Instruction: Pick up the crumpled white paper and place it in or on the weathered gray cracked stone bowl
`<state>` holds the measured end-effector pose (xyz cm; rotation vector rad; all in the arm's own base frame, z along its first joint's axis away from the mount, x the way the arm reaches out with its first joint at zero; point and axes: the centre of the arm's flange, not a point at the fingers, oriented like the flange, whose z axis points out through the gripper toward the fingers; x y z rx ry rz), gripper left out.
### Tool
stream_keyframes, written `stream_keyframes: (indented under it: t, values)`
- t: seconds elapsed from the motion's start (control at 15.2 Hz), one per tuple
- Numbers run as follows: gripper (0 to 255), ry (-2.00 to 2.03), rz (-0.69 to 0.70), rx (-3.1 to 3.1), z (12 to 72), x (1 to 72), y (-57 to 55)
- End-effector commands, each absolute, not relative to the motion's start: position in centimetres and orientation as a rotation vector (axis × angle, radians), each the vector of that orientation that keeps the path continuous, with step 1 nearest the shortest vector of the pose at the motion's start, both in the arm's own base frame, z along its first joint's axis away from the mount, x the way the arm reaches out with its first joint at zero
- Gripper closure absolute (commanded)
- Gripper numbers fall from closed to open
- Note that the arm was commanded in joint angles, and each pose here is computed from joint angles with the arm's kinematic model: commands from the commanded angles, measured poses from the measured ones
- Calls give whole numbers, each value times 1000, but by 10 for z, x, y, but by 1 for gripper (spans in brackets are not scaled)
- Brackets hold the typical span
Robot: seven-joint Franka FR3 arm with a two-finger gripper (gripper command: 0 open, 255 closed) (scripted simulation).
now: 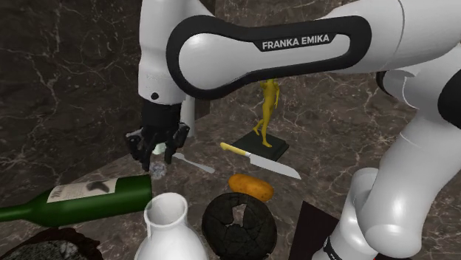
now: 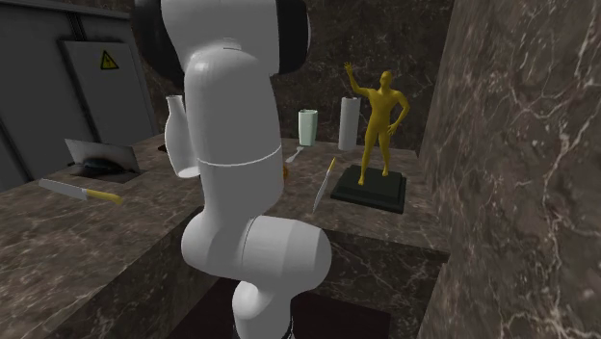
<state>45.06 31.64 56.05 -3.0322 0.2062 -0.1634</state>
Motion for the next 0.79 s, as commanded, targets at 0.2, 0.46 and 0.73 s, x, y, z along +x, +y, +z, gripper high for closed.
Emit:
stream_keyframes:
  t: [0.2, 0.46, 0.73]
  values:
    - [255, 208, -162, -3032, 559, 388, 299]
    - [255, 208, -162, -3032, 556, 337, 286]
    - [255, 208, -162, -3032, 554, 285, 273]
